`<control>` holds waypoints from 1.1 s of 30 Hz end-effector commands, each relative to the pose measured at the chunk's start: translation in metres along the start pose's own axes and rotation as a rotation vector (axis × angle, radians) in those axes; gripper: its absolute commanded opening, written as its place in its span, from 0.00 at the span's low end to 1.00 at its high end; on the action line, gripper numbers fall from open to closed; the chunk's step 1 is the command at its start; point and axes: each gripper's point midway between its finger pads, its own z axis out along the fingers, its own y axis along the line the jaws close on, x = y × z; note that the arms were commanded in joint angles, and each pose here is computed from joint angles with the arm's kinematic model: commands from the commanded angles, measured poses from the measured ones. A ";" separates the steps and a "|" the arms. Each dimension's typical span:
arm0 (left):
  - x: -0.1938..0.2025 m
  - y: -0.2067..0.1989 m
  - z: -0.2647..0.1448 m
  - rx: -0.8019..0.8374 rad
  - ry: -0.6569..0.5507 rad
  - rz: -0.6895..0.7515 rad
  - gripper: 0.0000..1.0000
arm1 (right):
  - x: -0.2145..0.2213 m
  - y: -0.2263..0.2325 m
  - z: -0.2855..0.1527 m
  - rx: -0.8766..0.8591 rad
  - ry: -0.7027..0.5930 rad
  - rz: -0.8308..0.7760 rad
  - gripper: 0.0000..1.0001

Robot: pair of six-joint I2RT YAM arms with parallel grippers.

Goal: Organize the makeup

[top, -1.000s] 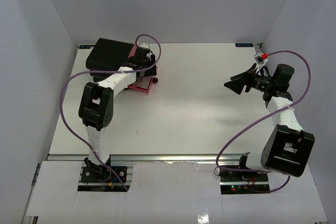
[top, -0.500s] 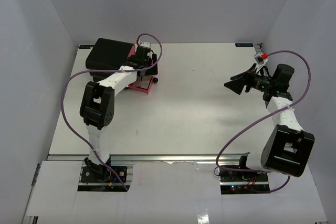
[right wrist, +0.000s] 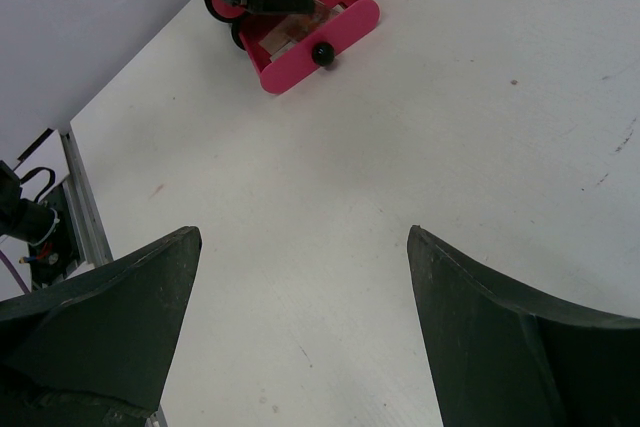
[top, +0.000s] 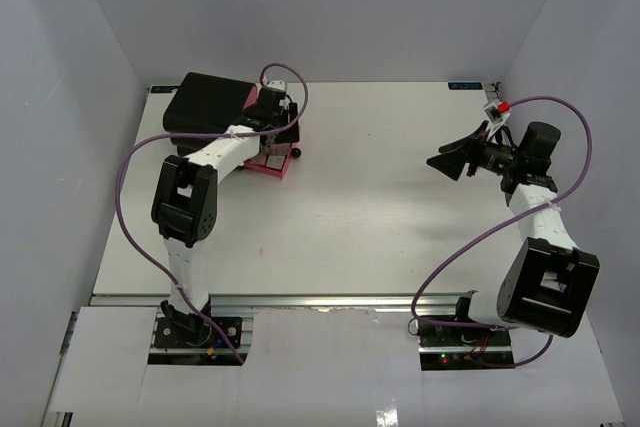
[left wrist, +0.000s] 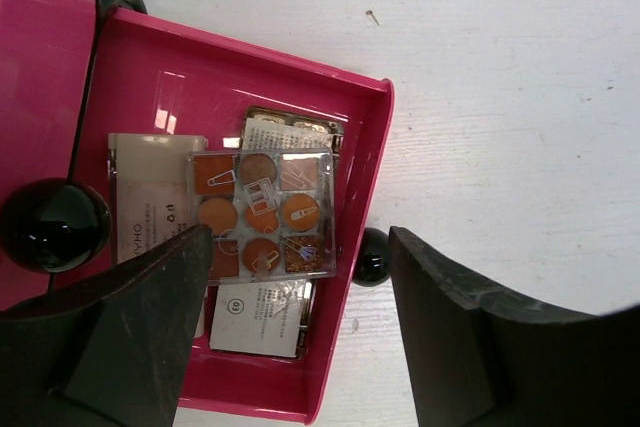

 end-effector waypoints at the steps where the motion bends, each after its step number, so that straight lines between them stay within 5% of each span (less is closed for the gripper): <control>1: -0.023 -0.013 -0.026 0.115 -0.041 -0.008 0.70 | -0.001 0.003 -0.001 -0.023 -0.008 -0.032 0.90; 7: -0.015 -0.035 -0.034 0.254 -0.018 0.016 0.51 | -0.001 0.003 -0.001 -0.024 -0.007 -0.031 0.90; 17: 0.017 -0.096 -0.039 0.445 0.024 0.207 0.41 | 0.000 0.002 0.000 -0.024 -0.006 -0.029 0.90; 25: 0.063 -0.093 -0.004 0.275 0.077 0.378 0.40 | 0.000 0.002 0.000 -0.027 -0.005 -0.029 0.90; 33: 0.062 -0.053 0.021 0.034 0.065 0.467 0.49 | 0.001 0.002 0.000 -0.030 -0.004 -0.026 0.90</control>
